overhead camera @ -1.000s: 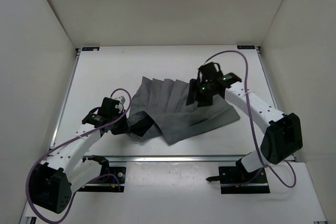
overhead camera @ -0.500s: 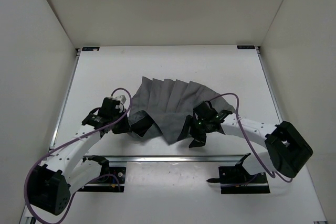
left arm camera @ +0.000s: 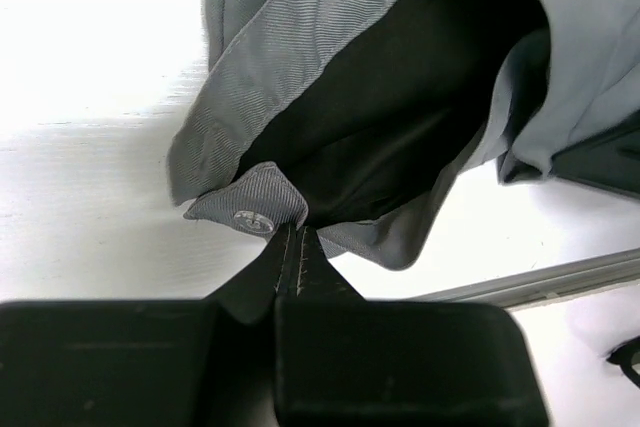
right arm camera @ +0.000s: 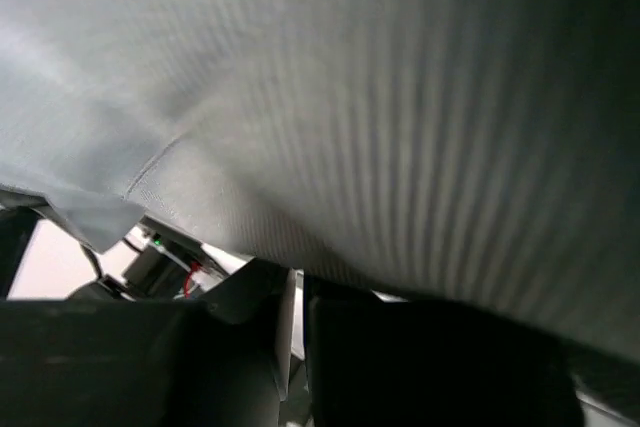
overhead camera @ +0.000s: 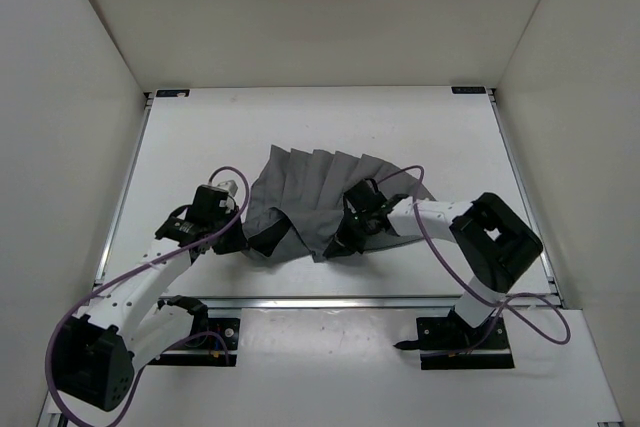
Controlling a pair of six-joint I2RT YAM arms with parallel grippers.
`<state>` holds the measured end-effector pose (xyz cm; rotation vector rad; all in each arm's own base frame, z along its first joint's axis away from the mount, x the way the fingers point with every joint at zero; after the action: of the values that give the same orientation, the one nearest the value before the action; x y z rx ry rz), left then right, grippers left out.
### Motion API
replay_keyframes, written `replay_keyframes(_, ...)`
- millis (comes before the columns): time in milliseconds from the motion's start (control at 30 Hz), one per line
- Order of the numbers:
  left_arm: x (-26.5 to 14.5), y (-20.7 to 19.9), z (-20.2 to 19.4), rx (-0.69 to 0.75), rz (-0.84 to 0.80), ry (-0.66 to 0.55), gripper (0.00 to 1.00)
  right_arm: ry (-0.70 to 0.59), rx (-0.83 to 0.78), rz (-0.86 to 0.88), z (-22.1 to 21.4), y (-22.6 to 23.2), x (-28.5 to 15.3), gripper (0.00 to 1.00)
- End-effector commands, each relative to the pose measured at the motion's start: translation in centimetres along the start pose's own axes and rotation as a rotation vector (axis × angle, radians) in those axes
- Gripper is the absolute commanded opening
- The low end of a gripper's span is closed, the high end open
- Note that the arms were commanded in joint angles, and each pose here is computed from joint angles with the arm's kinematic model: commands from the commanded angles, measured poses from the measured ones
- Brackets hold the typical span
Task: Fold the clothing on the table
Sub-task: Flatten the skirt out
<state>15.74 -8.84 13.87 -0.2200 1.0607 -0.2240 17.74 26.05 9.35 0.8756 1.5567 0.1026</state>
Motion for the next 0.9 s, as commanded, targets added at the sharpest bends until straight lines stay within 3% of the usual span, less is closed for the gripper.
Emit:
replay_keyframes(0,-0.4,-0.1,1.3,-0.025,0.017,-0.054,0.00,-0.068,-0.095,0.036,1.8,2.8,-1.7,0.00)
replay_keyframes(100,-0.8,-0.6,5.6,-0.061,0.013,-0.135,0.00,-0.127,-0.151,0.091,5.7,5.9,-5.7,0.00)
replay_keyframes(167,-3.2,-2.5,13.1,-0.053,-0.026,-0.267,0.00,-0.202,-0.211,0.139,9.4,9.0,-9.5,0.00)
replay_keyframes(200,-4.4,-3.4,17.9,-0.053,-0.027,-0.330,0.00,-0.288,-0.270,0.142,12.2,11.5,-12.6,0.00)
replay_keyframes(233,-3.3,-3.4,19.8,-0.061,-0.009,-0.279,0.00,-0.353,-0.354,0.177,13.4,14.7,-16.1,0.00)
replay_keyframes(267,-4.7,-4.1,24.5,-0.062,-0.010,-0.356,0.00,-0.493,-0.409,0.261,14.8,18.3,-21.7,0.00)
replay_keyframes(300,-5.8,-4.6,26.0,-0.061,-0.005,-0.375,0.00,-0.498,-0.411,0.212,16.8,17.8,-22.5,0.00)
replay_keyframes(367,-8.5,-6.0,30.8,-0.062,-0.027,-0.493,0.00,-0.595,-0.451,0.286,17.9,20.3,-28.2,0.00)
replay_keyframes(433,-9.1,-6.1,30.9,-0.080,-0.047,-0.516,0.00,-0.607,-0.463,0.307,18.8,19.4,-30.7,0.00)
replay_keyframes(533,-8.1,-5.3,27.3,-0.059,-0.051,-0.517,0.00,-0.588,-0.518,0.178,18.6,17.0,-30.0,0.00)
replay_keyframes(633,-6.1,-3.7,21.8,-0.067,-0.043,-0.492,0.00,-0.535,-0.551,0.059,17.5,13.3,-25.9,0.00)
replay_keyframes(733,-3.5,-1.3,15.3,-0.079,0.015,-0.433,0.00,-0.448,-0.479,0.139,15.7,6.4,-21.7,0.00)
replay_keyframes(867,-0.5,0.7,6.9,-0.129,0.055,-0.246,0.00,-0.297,-0.340,0.185,12.8,-2.9,-15.8,0.00)
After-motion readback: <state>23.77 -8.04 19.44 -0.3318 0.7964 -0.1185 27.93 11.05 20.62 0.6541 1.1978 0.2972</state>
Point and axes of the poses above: each gripper's point midway between its finger pads, its own x axis out along the fingers, its own y axis along the line the jaws close on, z = x × y, the point moved 8 cm from there along -x, back along the fingers, and after that the axes turned 6 degrees about x, right-handed, at the moved point
